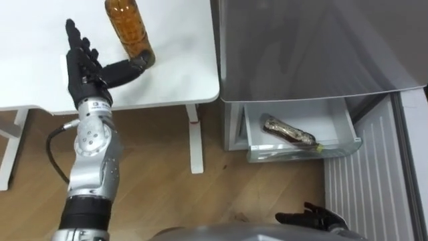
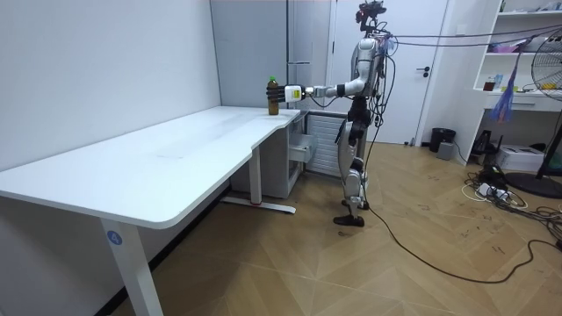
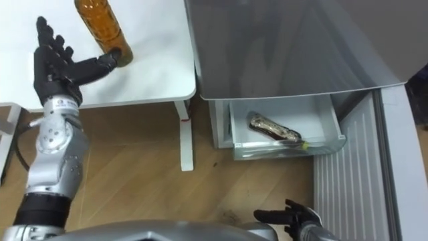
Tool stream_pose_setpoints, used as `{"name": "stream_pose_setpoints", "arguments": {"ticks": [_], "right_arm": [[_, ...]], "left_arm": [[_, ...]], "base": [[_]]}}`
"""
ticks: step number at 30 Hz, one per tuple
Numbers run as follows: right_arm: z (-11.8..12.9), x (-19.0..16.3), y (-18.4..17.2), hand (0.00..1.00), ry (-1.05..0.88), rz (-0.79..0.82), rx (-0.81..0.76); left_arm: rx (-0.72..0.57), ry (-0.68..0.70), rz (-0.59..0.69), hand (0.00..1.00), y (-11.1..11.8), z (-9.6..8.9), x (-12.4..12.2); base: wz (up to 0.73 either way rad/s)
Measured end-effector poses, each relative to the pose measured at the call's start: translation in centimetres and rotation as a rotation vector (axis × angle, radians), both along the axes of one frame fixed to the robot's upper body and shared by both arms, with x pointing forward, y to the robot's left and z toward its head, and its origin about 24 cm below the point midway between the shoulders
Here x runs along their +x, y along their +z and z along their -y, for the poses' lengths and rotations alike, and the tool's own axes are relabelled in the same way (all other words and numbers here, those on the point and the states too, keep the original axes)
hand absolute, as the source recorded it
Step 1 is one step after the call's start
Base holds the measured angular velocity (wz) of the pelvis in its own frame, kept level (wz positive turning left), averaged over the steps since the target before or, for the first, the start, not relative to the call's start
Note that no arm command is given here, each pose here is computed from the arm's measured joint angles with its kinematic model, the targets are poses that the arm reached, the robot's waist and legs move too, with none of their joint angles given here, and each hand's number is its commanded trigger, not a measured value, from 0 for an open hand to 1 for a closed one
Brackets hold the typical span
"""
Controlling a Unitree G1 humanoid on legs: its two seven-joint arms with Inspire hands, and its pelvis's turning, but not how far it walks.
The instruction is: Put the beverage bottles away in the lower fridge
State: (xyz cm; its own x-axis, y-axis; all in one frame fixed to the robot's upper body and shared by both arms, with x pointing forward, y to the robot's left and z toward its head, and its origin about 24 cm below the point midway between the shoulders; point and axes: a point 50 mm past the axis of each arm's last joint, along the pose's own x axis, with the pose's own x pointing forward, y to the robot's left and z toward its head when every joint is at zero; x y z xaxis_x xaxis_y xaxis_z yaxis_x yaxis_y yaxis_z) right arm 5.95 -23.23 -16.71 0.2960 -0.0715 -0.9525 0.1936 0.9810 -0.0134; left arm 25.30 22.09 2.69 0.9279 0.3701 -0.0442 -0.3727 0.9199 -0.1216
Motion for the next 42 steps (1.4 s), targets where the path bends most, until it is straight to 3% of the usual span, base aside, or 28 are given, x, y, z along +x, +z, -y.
{"name": "stream_pose_setpoints", "arguments": {"ticks": [12, 31, 42], "right_arm": [[0.0, -0.4, -0.1, 0.00, -0.017, -0.018, -0.006], [0.5, -0.6, 0.0, 0.00, -0.065, -0.011, -0.012], [1.0, -1.1, 0.1, 0.00, -0.110, -0.030, -0.001]], "left_arm": [[-0.069, -0.021, -0.024, 0.00, 0.1, -0.7, 0.5], [-0.028, 0.052, -0.031, 0.00, 0.4, -3.0, 0.2], [-0.054, 0.086, -0.006, 0.00, 1.9, -4.0, 2.1]], "base": [[-0.03], [0.00], [-0.04]]}}
